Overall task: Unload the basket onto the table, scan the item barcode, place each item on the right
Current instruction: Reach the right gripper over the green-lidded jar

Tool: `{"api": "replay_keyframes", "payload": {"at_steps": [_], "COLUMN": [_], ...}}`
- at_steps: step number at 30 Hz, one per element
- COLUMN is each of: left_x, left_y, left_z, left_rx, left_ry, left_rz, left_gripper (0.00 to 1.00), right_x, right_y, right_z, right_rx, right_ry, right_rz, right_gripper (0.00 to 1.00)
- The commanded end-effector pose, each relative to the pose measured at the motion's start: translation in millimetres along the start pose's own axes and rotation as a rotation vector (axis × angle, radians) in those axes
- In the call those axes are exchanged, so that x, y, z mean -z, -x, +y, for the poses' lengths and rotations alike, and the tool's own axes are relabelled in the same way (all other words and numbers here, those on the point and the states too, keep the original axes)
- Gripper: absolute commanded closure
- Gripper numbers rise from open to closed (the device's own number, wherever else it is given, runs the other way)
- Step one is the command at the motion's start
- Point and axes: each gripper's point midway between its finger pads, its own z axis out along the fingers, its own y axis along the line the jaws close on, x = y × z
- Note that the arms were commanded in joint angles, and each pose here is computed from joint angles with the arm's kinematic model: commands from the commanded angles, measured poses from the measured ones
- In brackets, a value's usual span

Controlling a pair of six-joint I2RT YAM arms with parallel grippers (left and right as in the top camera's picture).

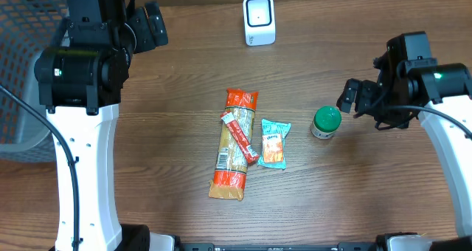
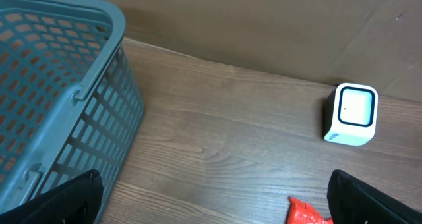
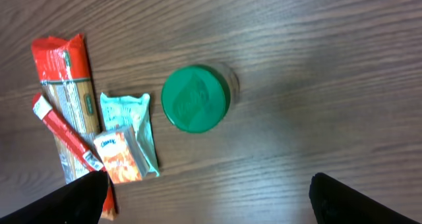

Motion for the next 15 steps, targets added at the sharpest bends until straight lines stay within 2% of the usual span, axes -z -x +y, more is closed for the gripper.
{"api": "replay_keyframes", "payload": {"at_steps": [1,15], "left_x": [3.6,3.4], "left_y": [3.8,3.7], "left_z": [3.5,3.6], "left_rx": [-0.013,-0.013], "left_ry": [0.010,0.010], "left_rz": [-0.015,-0.014], "left_gripper": [0.00,0.00], "right_x": [-5.3,-19.4], "right_y": [9.9,8.9], "right_z": [-0.8,-4.3], "right_rx": [-0.007,-0.080], "right_ry": [-0.005,-0.024], "right_rz": [-0.027,0.018], "right_gripper": [0.00,0.00]}}
